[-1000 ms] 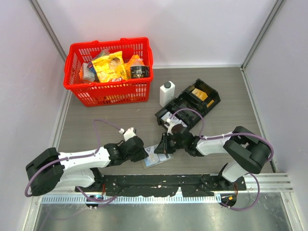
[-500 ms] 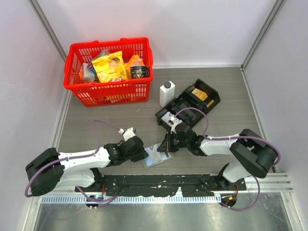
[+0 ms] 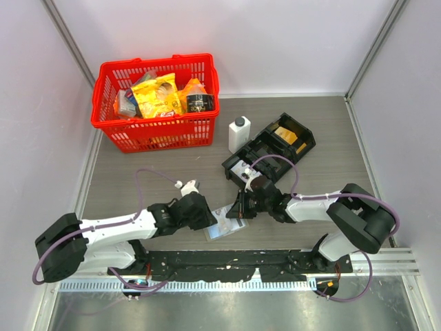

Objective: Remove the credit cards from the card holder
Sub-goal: Remove the credit card from the card holder.

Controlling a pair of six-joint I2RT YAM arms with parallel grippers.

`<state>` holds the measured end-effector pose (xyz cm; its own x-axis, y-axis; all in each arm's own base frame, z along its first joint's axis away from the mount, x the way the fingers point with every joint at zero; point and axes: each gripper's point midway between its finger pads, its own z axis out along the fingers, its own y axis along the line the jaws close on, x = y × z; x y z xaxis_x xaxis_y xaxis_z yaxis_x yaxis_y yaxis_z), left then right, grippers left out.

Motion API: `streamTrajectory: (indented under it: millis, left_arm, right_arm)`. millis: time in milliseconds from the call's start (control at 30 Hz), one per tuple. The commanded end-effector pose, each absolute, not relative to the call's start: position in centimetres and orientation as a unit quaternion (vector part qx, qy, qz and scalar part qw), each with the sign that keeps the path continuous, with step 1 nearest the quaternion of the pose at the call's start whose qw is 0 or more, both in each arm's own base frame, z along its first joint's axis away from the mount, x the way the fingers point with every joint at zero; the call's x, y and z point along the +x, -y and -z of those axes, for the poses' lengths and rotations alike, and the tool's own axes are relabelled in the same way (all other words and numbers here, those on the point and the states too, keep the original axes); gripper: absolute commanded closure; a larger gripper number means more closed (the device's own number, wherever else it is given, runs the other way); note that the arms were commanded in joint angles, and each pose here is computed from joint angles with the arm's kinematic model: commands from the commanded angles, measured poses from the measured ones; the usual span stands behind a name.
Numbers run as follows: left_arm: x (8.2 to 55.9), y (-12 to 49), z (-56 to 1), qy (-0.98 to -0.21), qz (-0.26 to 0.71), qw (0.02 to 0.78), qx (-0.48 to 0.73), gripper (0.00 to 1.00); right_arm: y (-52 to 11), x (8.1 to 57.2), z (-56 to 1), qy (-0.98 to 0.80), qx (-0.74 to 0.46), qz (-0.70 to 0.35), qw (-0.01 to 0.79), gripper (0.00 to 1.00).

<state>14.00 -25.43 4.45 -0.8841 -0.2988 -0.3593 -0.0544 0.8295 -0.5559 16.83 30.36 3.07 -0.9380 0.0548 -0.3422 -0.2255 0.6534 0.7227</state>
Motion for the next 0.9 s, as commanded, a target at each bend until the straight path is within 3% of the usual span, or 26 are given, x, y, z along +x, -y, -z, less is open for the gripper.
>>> streamTrajectory:
  millis: [0,500,733,867]
  left_arm:
    - [15.4,28.4,-7.3,-0.916,0.316,0.238,-0.068,0.73]
    - [14.1,26.2,-1.8,-0.944,0.247,0.196,-0.098,0.76]
    - [13.9,26.2,-1.4,-0.946,0.246,0.188,-0.097,0.77]
    - [13.7,26.3,-1.3,-0.945,0.25,0.185,-0.097,0.77]
  right_arm:
    - [-30.0,17.3,-2.5,-0.9,-0.05,-0.397,0.176,0.99]
    - [-30.0,17.2,-2.5,-0.898,-0.052,-0.4,0.175,0.99]
    - [-30.8,16.9,-2.5,-0.892,-0.059,-0.418,0.158,0.83]
    - [-31.0,16.7,-2.2,-0.892,-0.061,-0.421,0.151,0.82]
